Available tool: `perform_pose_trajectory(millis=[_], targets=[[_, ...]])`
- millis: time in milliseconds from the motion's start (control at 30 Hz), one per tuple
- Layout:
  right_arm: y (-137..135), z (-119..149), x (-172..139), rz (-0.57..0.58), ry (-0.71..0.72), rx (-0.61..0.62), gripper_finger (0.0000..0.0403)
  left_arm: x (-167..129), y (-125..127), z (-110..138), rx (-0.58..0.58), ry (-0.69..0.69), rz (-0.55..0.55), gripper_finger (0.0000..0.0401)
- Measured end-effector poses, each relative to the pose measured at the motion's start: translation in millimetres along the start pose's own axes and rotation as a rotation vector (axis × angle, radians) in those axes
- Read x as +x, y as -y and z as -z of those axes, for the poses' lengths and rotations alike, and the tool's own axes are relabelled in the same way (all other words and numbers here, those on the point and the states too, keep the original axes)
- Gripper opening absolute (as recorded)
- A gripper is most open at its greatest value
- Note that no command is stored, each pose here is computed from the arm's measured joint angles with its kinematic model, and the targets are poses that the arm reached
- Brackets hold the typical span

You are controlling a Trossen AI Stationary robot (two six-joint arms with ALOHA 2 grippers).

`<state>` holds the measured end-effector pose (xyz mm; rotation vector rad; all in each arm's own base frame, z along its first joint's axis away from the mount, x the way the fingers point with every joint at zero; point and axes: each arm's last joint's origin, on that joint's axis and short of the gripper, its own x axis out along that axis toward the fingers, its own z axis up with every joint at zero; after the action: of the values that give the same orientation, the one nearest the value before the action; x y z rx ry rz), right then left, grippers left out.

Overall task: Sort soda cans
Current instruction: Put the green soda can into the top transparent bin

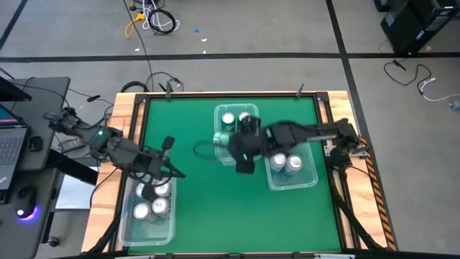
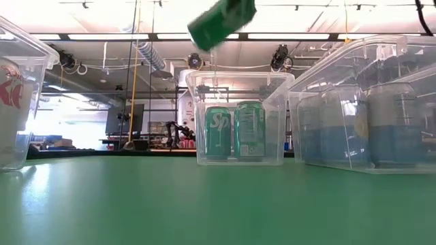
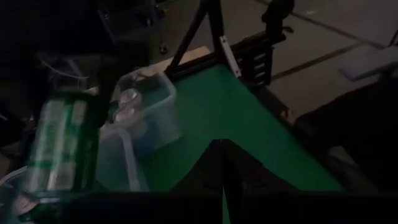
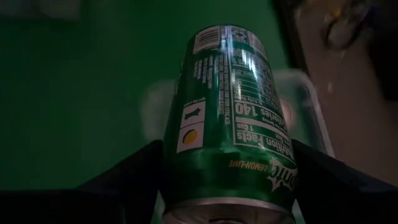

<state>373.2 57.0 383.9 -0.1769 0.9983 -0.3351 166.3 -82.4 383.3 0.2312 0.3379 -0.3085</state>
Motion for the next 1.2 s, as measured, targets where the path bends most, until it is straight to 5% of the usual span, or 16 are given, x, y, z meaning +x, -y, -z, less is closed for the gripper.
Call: perform_pose_trajectory(millis=[233,500,900,1200], targets=[[40.6,9.4,41.1,-0.070,-0.248,-0.048,0.0289,1.5,-10.7,4.3,0.021,-0.034,-0.001,0.0001],[36.2,16.0,75.8,-0.175,-0.409,-0.109,0.0289,4.4,-14.3,10.7,0.018,-0.060,0.005,0.0001],[52.2,8.0,101.9,-0.058,-0.358,-0.256,0.0289,17.8,-9.7,28.9,0.019,-0.090,0.030,0.0001],[72.2,11.4,142.5,-0.105,-0.415,-0.311,0.0289,18.9,-9.2,30.9,0.020,-0.097,0.031,0.0001]])
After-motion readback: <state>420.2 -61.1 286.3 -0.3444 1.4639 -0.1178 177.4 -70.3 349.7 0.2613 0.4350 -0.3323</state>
